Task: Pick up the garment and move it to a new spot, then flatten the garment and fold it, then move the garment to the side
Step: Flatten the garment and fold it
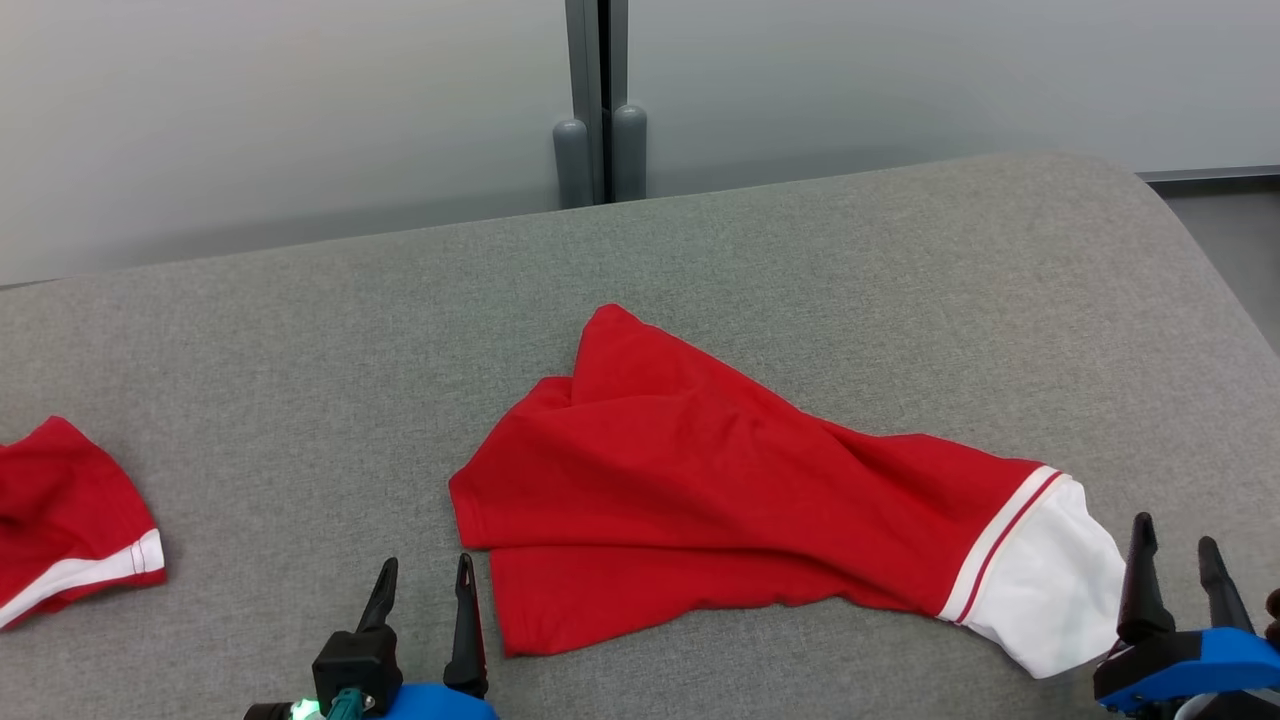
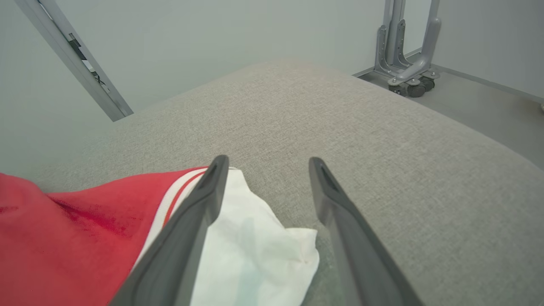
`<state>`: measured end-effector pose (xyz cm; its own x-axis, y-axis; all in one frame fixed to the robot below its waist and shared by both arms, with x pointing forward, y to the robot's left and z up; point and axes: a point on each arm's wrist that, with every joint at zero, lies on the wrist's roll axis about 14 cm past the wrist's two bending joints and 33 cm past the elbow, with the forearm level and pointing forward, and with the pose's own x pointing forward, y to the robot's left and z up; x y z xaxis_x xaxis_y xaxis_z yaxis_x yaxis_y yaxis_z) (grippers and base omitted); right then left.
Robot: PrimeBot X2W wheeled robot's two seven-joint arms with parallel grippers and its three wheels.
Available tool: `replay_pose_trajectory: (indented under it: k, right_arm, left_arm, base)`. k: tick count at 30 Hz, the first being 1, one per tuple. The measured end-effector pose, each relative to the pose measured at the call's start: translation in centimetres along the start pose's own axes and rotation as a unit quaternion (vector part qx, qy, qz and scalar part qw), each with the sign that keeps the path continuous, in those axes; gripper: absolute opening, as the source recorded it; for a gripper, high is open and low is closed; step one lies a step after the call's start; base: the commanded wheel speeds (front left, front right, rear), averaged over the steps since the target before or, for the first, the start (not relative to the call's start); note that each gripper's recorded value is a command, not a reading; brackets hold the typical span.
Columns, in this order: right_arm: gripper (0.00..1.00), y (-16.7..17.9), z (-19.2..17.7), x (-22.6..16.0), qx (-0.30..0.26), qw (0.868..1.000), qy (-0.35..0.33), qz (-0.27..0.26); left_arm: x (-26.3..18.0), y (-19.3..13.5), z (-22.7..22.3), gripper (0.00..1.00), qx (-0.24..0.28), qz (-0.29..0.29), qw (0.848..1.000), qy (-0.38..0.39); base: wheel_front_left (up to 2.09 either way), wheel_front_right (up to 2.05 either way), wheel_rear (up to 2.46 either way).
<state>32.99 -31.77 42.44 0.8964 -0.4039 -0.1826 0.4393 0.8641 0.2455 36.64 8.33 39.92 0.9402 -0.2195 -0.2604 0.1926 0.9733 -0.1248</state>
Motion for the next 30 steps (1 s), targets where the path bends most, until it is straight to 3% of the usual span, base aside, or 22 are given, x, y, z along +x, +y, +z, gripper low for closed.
replay_pose_trajectory:
  k: [7, 25, 26, 27, 29, 30]
  right_arm:
    - [1.0, 1.3, -1.6, -0.3, -0.044, 0.998, 0.027, 0.028]
    - [1.0, 0.7, -5.9, 0.6, -0.113, 0.987, 0.108, 0.023]
    - [0.95, 0.9, -5.9, 0.8, -0.115, 0.987, 0.108, 0.027]
    - [0.37, 1.0, -5.9, 0.9, -0.117, 0.987, 0.109, 0.029]
    - [0.0, 1.3, -6.0, 1.1, -0.121, 0.986, 0.113, 0.035]
    - [0.0, 1.4, -6.1, 1.1, -0.121, 0.985, 0.115, 0.036]
  left_arm:
    - [0.1, 0.2, 0.1, 1.0, 0.0, 0.003, 1.0, -0.002]
    - [0.1, 1.3, -0.6, 1.0, -0.001, 0.017, 1.0, 0.008]
    - [0.0, 1.3, -0.6, 1.0, -0.001, 0.018, 1.0, 0.008]
    - [0.0, 1.4, -0.6, 1.0, -0.001, 0.019, 1.0, 0.008]
    - [0.0, 1.4, -0.6, 1.0, 0.001, 0.018, 1.0, 0.009]
    - [0.0, 1.5, -0.6, 1.0, 0.001, 0.019, 1.0, 0.009]
  base:
    - [0.0, 0.0, 0.0]
    - [0.0, 0.0, 0.0]
    - [0.0, 0.0, 0.0]
    - [0.0, 0.0, 0.0]
    - [0.0, 0.0, 0.0]
    - [0.0, 0.0, 0.0]
